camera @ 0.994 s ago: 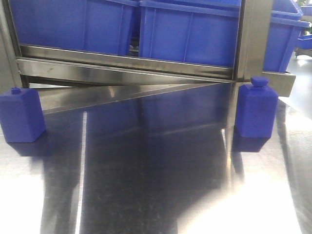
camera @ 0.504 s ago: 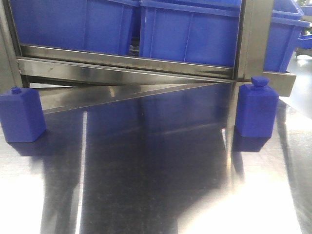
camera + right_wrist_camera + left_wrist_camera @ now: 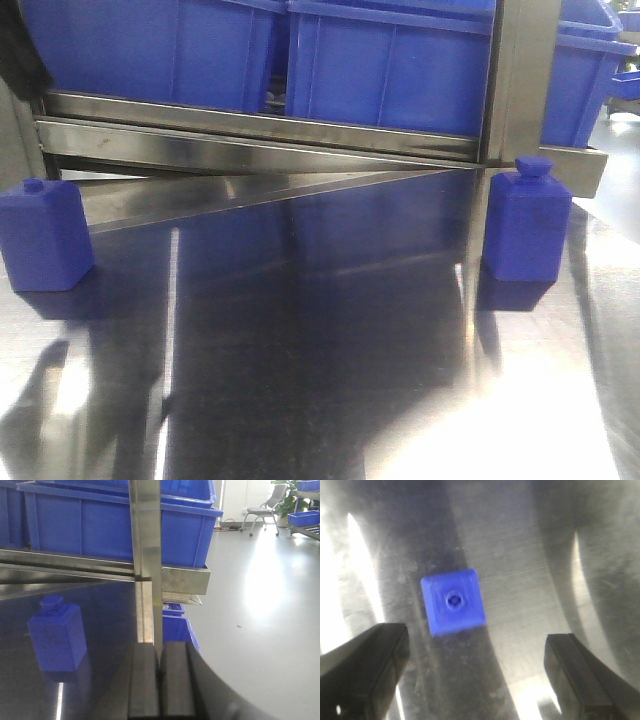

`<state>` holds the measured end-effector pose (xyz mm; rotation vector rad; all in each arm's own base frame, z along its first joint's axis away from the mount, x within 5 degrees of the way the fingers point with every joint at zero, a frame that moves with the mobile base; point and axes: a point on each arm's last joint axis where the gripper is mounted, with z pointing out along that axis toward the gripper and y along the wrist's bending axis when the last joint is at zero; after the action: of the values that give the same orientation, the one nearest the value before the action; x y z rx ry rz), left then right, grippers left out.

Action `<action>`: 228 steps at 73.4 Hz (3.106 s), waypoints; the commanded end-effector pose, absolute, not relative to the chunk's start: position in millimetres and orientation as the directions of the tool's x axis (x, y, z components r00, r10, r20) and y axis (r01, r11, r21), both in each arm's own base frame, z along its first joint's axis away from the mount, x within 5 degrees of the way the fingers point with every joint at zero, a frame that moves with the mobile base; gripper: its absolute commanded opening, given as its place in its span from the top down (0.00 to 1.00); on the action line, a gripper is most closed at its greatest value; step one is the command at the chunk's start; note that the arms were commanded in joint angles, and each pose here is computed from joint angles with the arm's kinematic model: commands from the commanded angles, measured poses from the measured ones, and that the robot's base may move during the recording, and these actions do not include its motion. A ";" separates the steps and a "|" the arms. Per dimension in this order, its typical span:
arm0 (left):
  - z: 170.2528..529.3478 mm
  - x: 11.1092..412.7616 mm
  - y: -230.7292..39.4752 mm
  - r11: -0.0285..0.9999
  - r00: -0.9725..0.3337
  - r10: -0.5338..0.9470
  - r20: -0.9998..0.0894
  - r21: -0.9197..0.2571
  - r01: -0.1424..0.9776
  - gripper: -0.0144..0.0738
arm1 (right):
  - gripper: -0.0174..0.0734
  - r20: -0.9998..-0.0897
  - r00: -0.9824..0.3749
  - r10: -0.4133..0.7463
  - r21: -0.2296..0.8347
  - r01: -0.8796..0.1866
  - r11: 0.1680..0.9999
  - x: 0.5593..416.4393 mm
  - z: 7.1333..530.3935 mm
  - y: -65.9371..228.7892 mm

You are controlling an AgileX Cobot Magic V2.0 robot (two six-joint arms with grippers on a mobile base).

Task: Pick and sort blue part to right shelf
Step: 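Close the left gripper on the blue block and lift it, then move the right gripper down to the blue block nearest it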

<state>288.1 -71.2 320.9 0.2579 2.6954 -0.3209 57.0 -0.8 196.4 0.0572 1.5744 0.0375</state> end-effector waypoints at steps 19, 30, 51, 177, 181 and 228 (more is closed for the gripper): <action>292.9 328.3 -80.5 0.970 -0.942 0.073 -0.328 -0.195 0.144 0.13 | 0.77 -0.990 0.130 0.049 0.050 0.005 0.999 53.6 213.7 -0.6; 271.0 338.3 -83.0 0.972 -0.961 0.072 -0.266 -0.198 0.128 0.13 | 0.77 -0.990 0.130 0.049 0.050 0.005 0.999 53.6 213.7 -0.6; 250.5 346.8 -84.8 0.974 -0.974 0.072 -0.216 -0.197 0.116 0.17 | 0.77 -0.990 0.130 0.049 0.050 0.005 0.999 53.6 213.7 -0.6; 364.0 75.4 -20.3 0.961 -0.048 -0.116 -0.992 -0.124 0.247 0.53 | 0.70 -0.993 0.053 0.103 0.098 -0.095 0.991 66.9 314.7 5.9; 361.5 73.1 -19.8 0.961 -0.041 -0.117 -0.992 -0.124 0.247 0.53 | 0.63 -0.995 0.022 0.102 0.098 -0.131 0.987 73.7 323.9 9.4; 362.0 71.7 -19.4 0.961 -0.030 -0.120 -0.992 -0.124 0.247 0.53 | 0.13 -0.765 -0.632 -0.127 0.080 -0.289 0.954 200.3 390.3 80.2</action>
<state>72.5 -20.3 345.0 0.1130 1.6923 -0.2880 180.8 78.3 365.6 -0.3353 2.2473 0.2611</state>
